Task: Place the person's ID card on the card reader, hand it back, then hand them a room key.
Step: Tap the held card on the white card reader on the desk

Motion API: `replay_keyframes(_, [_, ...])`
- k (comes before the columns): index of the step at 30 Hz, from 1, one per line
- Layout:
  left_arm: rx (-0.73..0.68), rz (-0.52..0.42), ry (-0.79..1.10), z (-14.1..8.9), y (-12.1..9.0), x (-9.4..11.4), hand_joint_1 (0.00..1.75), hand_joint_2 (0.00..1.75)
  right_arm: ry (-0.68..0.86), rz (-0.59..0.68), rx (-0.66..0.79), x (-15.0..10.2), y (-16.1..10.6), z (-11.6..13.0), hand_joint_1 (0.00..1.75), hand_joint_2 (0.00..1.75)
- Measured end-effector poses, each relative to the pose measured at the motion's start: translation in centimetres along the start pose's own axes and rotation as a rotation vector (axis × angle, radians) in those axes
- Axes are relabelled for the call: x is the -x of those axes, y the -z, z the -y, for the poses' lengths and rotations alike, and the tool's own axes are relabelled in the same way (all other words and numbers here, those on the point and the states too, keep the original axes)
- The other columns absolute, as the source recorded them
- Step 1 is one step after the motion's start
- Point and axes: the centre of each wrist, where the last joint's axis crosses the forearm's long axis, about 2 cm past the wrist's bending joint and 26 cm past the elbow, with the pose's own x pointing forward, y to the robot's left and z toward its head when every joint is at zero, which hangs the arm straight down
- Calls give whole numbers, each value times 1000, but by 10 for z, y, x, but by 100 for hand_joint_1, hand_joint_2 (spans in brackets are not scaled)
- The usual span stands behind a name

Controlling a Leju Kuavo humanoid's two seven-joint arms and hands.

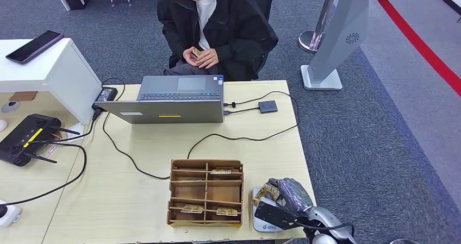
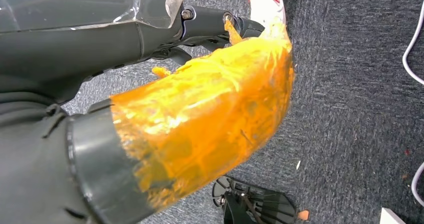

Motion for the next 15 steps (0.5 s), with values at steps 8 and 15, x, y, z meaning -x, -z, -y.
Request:
replay_keyframes(8, [-1,-1,-5,0,0,0,0,0,0,0,5,0,0,1,175,175])
replay_keyframes(15, [-2,-2,-7,0,0,0,0,0,1,2,17,0,1,5,175,175])
